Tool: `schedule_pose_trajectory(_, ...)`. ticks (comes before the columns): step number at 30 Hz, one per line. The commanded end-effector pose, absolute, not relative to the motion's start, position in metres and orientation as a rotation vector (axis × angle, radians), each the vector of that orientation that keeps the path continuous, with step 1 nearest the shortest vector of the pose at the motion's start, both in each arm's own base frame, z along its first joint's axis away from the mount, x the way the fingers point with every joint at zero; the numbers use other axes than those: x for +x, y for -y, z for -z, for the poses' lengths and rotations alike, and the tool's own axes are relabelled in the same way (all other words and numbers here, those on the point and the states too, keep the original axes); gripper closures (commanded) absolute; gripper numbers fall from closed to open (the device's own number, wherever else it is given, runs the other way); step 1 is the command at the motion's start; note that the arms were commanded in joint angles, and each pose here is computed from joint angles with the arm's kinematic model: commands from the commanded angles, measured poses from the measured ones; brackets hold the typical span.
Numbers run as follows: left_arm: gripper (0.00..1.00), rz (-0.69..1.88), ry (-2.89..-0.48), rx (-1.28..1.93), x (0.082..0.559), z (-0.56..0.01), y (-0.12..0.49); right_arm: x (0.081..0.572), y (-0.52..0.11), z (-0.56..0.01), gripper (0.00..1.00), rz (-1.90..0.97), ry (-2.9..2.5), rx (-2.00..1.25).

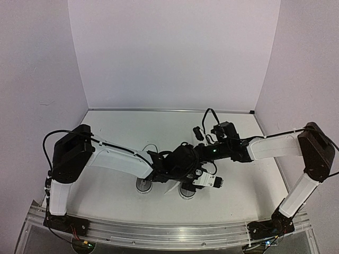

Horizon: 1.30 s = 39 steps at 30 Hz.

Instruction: Tie the shoes

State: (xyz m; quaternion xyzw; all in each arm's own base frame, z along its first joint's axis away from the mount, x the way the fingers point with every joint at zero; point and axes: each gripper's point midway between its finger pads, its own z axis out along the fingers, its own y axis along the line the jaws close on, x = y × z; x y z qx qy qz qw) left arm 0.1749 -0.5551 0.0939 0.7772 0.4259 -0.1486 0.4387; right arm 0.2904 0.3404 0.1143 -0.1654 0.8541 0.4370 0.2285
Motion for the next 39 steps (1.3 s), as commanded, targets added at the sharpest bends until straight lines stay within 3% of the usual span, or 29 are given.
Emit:
schedule_pose_trajectory(1,0.64,0.354,-1.071,1.907,0.181,-0.103,0.552,0.292,-0.352,-0.13,1.0,-1.245,-2.297,-0.522)
schedule_pose_trajectory(7,0.5,0.453,-1.12,1.921,0.163,-0.129,0.535,0.292,-0.352,-0.127,1.0,-1.243,-2.307,-0.524)
schedule_pose_trajectory(14,0.48,0.607,-1.21,1.807,0.146,-0.166,0.503,0.292,-0.353,-0.128,1.0,-1.249,-2.309,-0.529)
schedule_pose_trajectory(20,0.48,0.743,-1.393,1.488,0.186,-0.193,0.458,0.291,-0.357,-0.129,0.89,-1.273,-2.317,-0.532)
schedule_pose_trajectory(26,0.47,0.75,-1.551,1.175,0.227,-0.2,0.414,0.289,-0.363,-0.13,0.86,-1.304,-2.325,-0.541)
schedule_pose_trajectory(36,0.46,0.73,-1.668,0.999,0.251,-0.191,0.387,0.266,-0.399,-0.12,0.81,-1.337,-2.365,-0.633)
schedule_pose_trajectory(39,0.45,0.735,-1.679,0.986,0.253,-0.19,0.385,0.261,-0.406,-0.115,0.73,-1.328,-2.386,-0.657)
